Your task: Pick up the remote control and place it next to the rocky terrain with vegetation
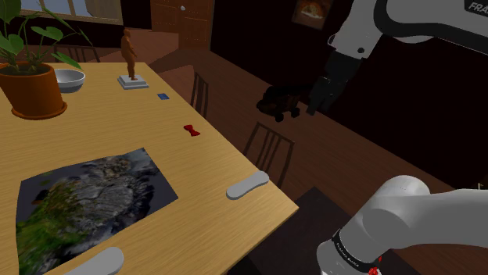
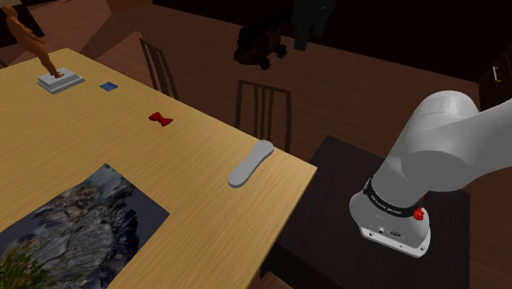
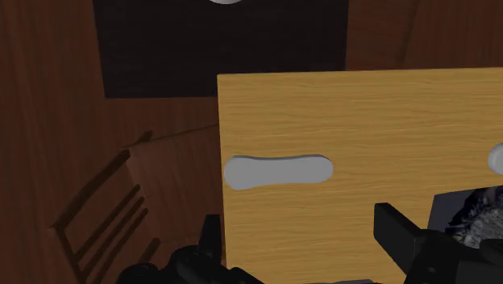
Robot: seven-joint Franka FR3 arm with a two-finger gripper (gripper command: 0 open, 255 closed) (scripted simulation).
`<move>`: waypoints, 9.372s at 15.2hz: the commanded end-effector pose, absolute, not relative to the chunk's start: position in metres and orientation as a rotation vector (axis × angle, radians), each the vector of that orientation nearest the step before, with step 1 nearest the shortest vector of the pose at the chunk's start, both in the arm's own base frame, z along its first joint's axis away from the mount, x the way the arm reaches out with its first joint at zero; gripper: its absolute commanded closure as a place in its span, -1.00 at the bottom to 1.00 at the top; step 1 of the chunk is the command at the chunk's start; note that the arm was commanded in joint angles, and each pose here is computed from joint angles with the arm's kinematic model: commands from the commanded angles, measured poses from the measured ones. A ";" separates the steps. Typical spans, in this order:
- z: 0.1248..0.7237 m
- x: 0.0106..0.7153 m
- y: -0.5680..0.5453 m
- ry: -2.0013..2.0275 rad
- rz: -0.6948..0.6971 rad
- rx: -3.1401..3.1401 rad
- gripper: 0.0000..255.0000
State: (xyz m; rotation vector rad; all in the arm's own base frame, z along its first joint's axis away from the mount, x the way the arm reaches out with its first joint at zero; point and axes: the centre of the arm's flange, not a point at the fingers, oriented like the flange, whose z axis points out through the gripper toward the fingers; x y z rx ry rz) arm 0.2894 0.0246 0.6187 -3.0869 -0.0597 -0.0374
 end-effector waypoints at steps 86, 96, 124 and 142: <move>0.374 0.385 0.135 -2.207 -0.010 -2.266 1.00; 0.375 0.359 0.264 -2.207 -0.010 -2.266 1.00; 0.313 0.316 0.469 -2.207 -0.010 -2.266 1.00; 0.240 0.316 0.469 -2.207 -0.010 -2.266 1.00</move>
